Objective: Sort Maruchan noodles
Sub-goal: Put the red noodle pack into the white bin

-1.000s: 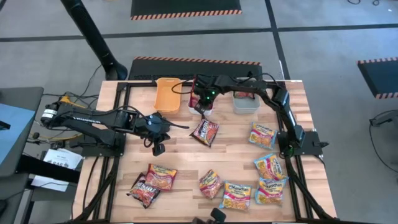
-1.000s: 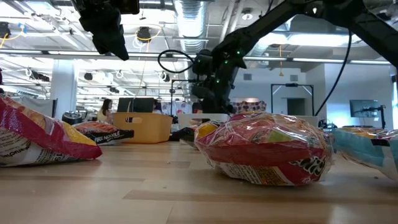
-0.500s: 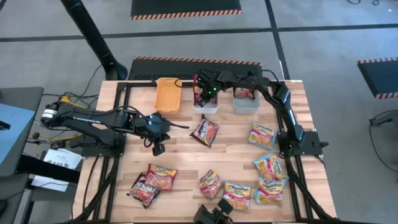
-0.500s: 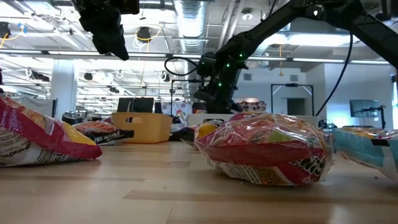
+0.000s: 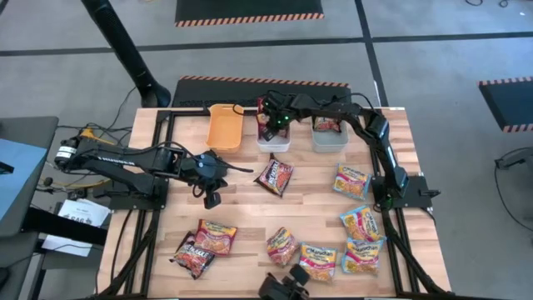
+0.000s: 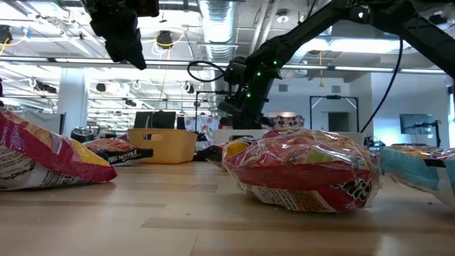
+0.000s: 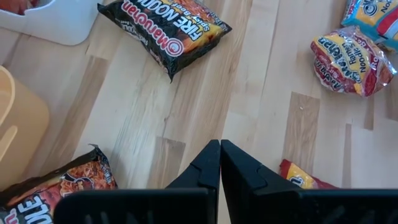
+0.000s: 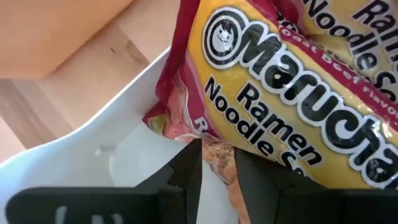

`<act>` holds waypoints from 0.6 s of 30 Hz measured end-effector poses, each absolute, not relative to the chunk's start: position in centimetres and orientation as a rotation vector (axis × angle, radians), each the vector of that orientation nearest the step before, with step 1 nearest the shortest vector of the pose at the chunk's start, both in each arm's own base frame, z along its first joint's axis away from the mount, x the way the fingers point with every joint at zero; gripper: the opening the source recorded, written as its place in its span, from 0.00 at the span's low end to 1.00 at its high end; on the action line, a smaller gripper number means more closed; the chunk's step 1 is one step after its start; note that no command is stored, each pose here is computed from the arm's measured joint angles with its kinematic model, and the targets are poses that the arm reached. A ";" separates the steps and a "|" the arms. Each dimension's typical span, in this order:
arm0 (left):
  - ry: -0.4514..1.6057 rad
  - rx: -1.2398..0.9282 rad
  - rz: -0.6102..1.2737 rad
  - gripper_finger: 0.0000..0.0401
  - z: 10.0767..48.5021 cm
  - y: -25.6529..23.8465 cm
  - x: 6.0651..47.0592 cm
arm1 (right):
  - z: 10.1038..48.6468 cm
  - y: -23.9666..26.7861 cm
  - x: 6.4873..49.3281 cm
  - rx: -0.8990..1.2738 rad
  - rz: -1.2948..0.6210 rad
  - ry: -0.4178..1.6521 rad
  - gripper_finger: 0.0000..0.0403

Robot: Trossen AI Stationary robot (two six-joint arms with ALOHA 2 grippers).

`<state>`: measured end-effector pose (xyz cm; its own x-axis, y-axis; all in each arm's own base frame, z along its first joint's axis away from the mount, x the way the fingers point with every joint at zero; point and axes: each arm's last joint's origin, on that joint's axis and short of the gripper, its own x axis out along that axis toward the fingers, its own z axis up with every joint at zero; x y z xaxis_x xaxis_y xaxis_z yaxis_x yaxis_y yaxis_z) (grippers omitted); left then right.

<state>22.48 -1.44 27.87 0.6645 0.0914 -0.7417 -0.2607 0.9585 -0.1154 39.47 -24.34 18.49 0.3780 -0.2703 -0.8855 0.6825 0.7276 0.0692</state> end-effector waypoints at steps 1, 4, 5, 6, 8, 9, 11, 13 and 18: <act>0.823 -0.219 0.200 0.00 27.9 -1.4 22.5 | 18.5 -24.3 39.4 0.470 -0.638 1.019 0.31; 0.822 -0.220 0.201 0.00 27.9 -1.4 22.5 | 18.5 -24.2 39.3 0.471 -0.637 1.034 0.31; 0.822 -0.220 0.201 0.00 27.9 -1.4 22.5 | 18.5 -24.2 39.3 0.471 -0.636 1.037 0.31; 0.822 -0.220 0.201 0.00 27.9 -1.4 22.5 | 18.5 -24.2 39.2 0.472 -0.636 1.039 0.31; 0.822 -0.220 0.200 0.00 27.9 -1.5 22.5 | 18.5 -24.2 39.2 0.473 -0.636 1.044 0.31; 0.822 -0.220 0.201 0.00 27.9 -1.4 22.5 | 18.5 -24.2 39.2 0.474 -0.636 1.049 0.31; 0.822 -0.220 0.200 0.00 27.9 -1.5 22.5 | 18.5 -24.1 39.1 0.476 -0.636 1.058 0.31; 0.822 -0.220 0.200 0.00 27.9 -1.4 22.5 | 18.5 -24.1 39.0 0.479 -0.636 1.071 0.31; 0.822 -0.220 0.200 0.00 27.9 -1.5 22.5 | 19.1 -23.9 38.7 0.477 -0.627 1.125 0.31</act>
<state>22.47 -1.45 27.87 0.6646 0.0908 -0.7417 -0.2601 0.9586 -0.1157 38.70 -23.93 19.07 0.2932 -0.2192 -0.9306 0.6767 0.7352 0.0401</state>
